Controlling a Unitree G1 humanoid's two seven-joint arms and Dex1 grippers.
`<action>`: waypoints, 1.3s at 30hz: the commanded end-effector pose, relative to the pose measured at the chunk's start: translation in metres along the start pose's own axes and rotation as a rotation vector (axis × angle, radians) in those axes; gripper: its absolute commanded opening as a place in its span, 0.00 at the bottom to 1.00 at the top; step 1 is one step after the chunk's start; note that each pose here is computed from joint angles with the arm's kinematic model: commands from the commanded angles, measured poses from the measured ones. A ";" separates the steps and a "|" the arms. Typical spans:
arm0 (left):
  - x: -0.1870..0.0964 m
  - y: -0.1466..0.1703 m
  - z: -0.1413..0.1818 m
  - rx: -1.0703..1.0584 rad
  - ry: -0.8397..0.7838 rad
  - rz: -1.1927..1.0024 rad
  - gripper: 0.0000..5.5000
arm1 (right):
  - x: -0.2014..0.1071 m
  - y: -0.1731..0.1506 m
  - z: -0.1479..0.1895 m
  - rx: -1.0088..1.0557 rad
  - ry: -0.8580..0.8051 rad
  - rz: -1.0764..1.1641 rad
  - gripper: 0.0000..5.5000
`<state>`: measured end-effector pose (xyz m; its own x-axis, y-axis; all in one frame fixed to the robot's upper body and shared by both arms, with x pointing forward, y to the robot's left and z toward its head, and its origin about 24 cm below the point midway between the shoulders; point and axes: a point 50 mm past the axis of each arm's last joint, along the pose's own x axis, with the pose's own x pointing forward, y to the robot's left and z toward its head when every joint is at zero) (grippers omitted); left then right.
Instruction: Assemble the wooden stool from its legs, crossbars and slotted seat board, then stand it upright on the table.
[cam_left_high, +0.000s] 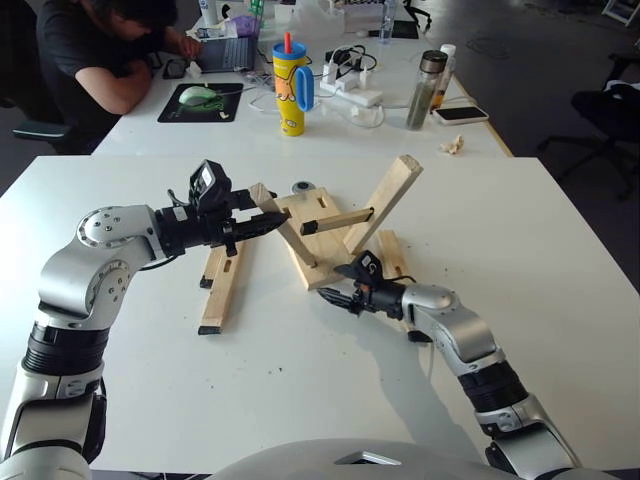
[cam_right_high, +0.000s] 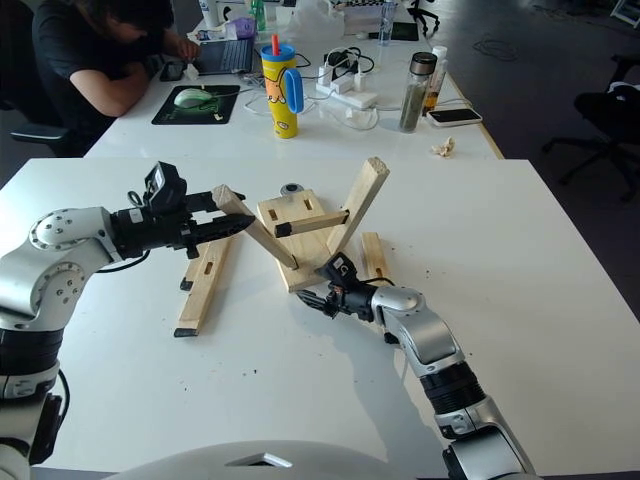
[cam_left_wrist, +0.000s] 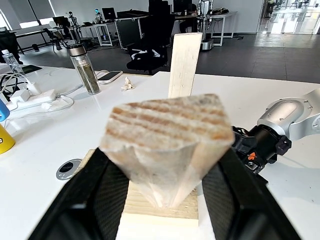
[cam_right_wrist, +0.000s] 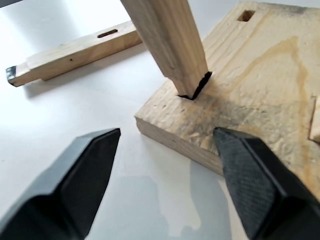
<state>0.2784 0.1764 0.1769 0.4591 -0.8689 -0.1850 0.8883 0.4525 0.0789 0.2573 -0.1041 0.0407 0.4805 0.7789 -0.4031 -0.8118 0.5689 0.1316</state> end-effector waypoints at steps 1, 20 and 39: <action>0.012 -0.009 -0.044 -0.145 0.196 -0.069 0.36 | 0.003 0.008 -0.031 0.104 0.150 0.034 0.63; 0.041 -0.014 -0.068 -0.224 0.264 -0.151 0.36 | 0.008 0.014 -0.038 0.119 0.206 0.098 0.63; 0.034 -0.004 -0.084 -0.217 0.356 -0.153 0.36 | -0.038 0.017 0.097 -0.102 -0.568 -0.174 0.32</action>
<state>0.3078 0.1541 0.1632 0.3578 -0.8964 -0.2616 0.9330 0.3548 0.0604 0.2522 -0.0996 0.1323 0.6276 0.7724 0.0976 -0.7767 0.6127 0.1458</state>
